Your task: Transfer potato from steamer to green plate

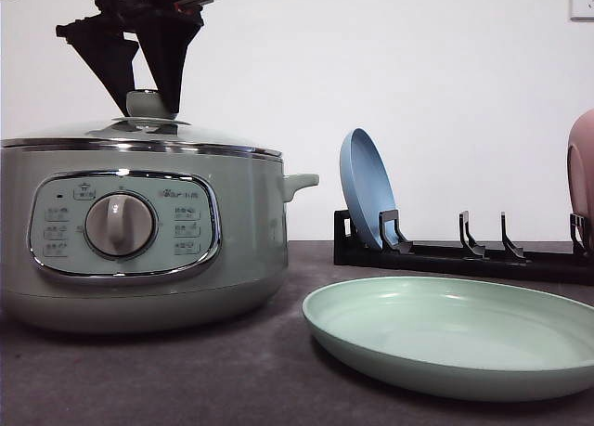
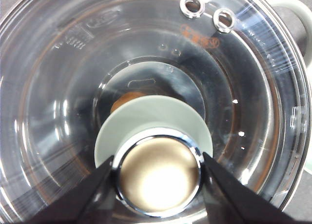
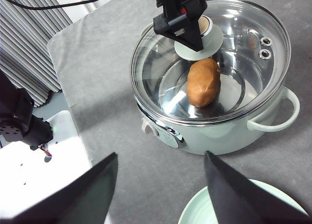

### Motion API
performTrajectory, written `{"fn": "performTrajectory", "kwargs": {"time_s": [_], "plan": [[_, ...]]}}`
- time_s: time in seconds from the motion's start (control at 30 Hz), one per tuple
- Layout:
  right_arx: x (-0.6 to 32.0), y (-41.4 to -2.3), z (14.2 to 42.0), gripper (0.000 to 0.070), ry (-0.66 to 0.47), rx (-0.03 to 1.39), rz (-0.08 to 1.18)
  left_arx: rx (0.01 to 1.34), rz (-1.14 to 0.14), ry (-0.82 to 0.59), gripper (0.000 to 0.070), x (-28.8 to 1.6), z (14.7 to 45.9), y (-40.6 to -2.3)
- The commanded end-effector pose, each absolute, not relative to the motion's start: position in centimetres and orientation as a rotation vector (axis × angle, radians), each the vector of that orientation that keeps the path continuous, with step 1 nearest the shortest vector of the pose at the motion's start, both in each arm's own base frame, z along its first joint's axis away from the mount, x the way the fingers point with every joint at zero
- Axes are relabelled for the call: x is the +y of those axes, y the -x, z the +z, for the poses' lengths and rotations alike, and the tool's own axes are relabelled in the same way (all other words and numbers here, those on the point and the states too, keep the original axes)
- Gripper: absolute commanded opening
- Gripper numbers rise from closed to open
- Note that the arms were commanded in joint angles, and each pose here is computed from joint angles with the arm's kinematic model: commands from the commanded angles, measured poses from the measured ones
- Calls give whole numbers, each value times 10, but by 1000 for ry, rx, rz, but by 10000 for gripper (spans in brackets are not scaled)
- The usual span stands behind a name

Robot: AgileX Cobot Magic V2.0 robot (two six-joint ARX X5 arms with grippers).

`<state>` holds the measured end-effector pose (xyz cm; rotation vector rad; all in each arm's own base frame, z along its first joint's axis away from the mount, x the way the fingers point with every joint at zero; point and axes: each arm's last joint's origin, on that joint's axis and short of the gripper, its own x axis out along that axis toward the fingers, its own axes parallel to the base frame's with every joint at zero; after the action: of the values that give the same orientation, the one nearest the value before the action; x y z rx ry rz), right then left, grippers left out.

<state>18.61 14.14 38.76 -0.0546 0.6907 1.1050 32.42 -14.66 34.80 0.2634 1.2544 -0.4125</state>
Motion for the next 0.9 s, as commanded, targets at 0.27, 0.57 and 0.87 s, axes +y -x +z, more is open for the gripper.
{"fn": "performTrajectory", "kwargs": {"time_s": [0.27, 0.57, 0.87], "plan": [[144, -188, 389, 351, 66, 679, 1114, 1238, -418, -260, 2, -149, 353, -326], [144, -188, 390, 351, 66, 679, 1114, 1099, -397, -215, 2, -125, 395, -300], [144, -188, 389, 351, 65, 680, 1114, 965, -262, -181, 2, -81, 437, -262]]}}
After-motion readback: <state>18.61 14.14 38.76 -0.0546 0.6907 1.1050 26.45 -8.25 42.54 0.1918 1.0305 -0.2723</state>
